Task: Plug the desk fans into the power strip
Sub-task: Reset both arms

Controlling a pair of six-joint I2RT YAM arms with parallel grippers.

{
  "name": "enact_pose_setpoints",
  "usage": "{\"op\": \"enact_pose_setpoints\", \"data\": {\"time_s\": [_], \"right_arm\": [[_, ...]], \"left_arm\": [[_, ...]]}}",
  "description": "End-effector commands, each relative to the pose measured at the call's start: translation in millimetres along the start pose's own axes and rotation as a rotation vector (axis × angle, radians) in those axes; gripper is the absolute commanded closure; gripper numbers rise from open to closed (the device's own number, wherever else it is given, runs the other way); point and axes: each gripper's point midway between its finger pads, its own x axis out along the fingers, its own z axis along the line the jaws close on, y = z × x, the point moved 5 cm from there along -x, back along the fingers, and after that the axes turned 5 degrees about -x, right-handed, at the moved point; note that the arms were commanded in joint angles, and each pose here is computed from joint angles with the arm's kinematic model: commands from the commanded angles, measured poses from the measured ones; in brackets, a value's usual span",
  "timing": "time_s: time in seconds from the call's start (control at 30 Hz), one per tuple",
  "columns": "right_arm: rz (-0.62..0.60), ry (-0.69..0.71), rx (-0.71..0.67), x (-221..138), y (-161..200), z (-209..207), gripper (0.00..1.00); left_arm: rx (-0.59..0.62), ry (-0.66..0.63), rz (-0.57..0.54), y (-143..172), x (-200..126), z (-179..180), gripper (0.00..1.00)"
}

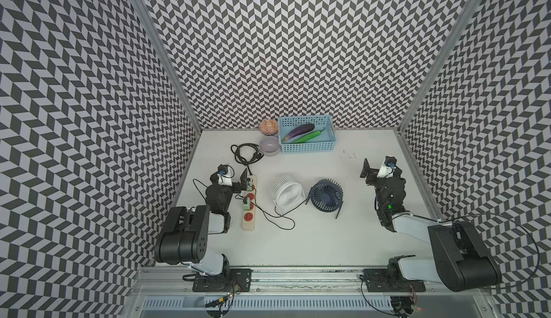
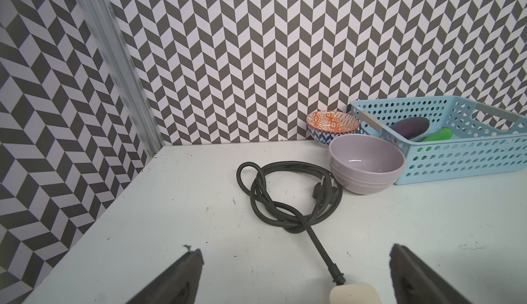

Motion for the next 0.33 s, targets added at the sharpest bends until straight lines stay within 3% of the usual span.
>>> {"op": "enact_pose_setpoints", "data": {"time_s": [0.0,0.3], "right_arm": [[-0.061,-0.002,0.008,-1.2,-14.4,-2.1,0.00],[-0.047,-0.006,0.006,-10.0,-9.8,-3.7,0.00]], "left_arm": [[-0.006,-0.008,-0.025,-3.1,-1.0,-0.1,0.00],[-0.005,-0.009,-0.023,-2.5,-0.9,-0.3,0.00]]}}
